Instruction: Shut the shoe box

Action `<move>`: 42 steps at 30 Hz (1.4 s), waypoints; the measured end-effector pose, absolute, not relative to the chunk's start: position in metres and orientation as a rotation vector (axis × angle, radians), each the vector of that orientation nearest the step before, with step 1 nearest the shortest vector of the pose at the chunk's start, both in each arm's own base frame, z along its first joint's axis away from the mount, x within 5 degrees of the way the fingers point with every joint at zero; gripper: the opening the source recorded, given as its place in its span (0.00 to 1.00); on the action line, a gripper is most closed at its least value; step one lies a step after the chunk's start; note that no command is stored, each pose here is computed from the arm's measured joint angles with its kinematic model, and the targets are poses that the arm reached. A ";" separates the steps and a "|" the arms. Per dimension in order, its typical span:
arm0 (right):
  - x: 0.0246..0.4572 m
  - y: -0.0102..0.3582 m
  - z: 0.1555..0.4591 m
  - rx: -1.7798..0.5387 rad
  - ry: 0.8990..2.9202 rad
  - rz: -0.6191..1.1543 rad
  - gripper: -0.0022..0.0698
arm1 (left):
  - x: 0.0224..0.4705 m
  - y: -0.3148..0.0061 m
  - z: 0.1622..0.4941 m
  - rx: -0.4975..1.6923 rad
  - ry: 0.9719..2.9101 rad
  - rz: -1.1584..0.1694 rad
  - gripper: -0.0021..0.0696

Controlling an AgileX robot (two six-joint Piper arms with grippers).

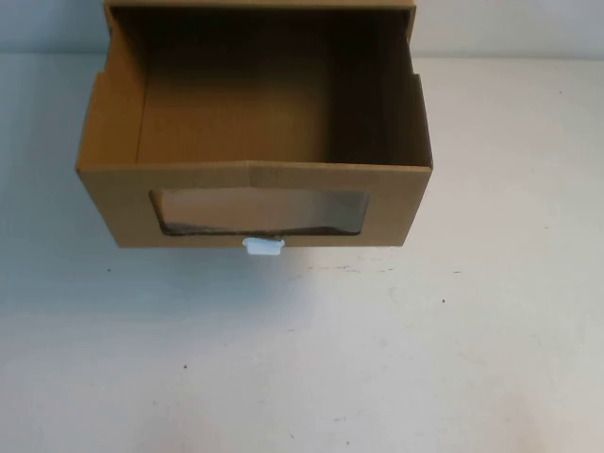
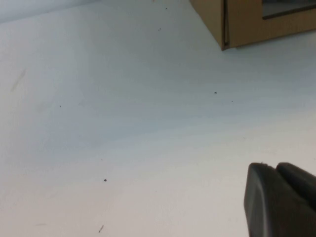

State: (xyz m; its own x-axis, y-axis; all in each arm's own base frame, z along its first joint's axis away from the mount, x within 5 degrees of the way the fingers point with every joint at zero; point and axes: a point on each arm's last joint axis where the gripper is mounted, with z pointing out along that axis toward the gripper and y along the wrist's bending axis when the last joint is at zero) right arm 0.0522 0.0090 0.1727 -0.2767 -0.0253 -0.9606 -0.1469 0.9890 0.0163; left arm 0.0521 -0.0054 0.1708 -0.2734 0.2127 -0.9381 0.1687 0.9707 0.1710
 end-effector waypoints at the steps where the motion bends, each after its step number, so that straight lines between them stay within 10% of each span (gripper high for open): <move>1: 0.052 0.009 0.173 -0.125 1.849 0.118 0.01 | 0.052 -0.005 0.171 0.278 1.856 0.043 0.03; 33: 0.052 0.009 0.173 -0.125 1.849 0.118 0.01 | 0.053 -0.006 0.173 0.245 1.831 0.019 0.03; 42: 0.052 0.009 0.173 -0.125 1.849 0.118 0.01 | 0.056 -0.010 0.193 -0.212 1.639 -0.449 0.03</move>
State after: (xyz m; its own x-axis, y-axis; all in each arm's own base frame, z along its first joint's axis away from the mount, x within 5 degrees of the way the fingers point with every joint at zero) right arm 0.0522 0.0090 0.1727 -0.2767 -0.0253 -0.9606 -0.1469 0.9890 0.0163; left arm 0.0555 -0.0102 0.1925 -0.1234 -0.3947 -0.9105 0.1248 0.9041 -0.4088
